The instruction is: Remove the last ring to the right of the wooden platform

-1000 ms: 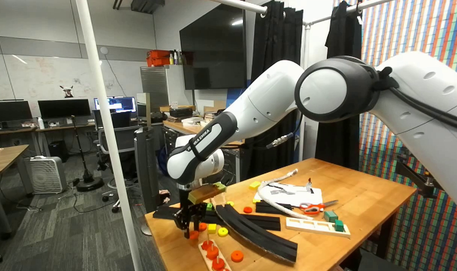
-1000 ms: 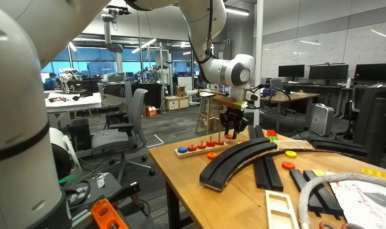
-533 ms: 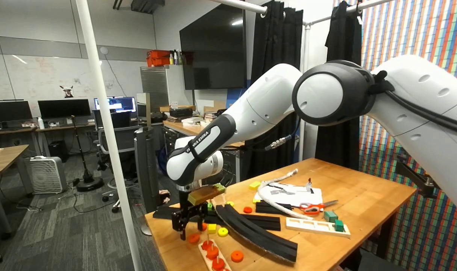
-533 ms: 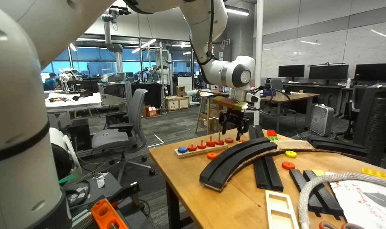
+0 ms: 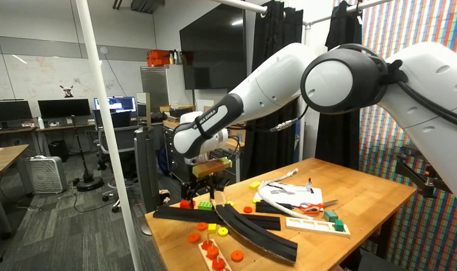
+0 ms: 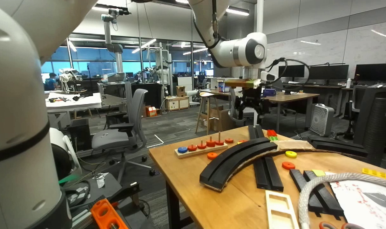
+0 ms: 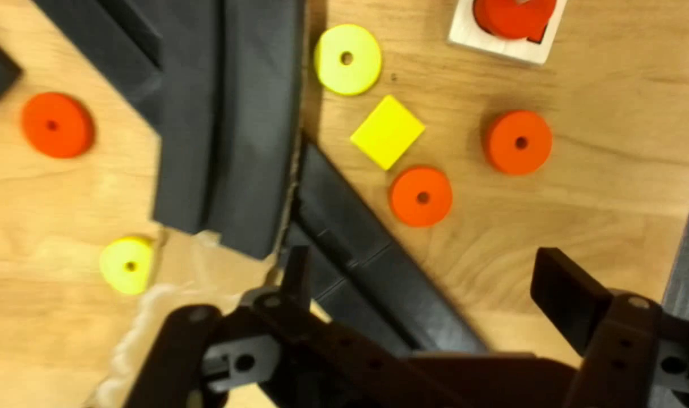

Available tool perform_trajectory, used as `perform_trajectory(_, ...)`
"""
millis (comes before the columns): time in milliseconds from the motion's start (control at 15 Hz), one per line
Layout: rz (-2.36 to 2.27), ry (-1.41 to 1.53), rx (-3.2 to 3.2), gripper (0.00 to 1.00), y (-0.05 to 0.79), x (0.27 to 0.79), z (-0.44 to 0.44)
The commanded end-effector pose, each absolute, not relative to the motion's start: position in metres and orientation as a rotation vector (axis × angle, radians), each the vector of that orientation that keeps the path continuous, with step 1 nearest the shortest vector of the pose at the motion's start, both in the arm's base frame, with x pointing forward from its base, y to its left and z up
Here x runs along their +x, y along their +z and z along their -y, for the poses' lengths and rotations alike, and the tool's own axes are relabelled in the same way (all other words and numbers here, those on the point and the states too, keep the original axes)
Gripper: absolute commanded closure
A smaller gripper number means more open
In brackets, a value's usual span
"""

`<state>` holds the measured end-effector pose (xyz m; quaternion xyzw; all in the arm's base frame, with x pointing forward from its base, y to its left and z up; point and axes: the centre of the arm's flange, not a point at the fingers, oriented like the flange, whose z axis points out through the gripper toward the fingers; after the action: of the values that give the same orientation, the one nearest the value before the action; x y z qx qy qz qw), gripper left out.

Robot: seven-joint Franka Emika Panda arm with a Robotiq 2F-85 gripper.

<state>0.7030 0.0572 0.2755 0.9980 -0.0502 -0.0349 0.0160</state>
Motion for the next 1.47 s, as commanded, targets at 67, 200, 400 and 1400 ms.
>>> perform_trajectory(67, 0.378, -0.082, 3.031, 0.00, 0.378, 0.710, 0.022)
perform_trajectory(200, 0.411, -0.068, 3.007, 0.00, 0.416, 0.704, 0.057)
perform_trajectory(400, 0.459, -0.011, 2.982, 0.00, 0.465, 0.685, 0.102)
perform_trajectory(1400, 0.053, 0.058, 3.116, 0.00, 0.481, 0.634, 0.142)
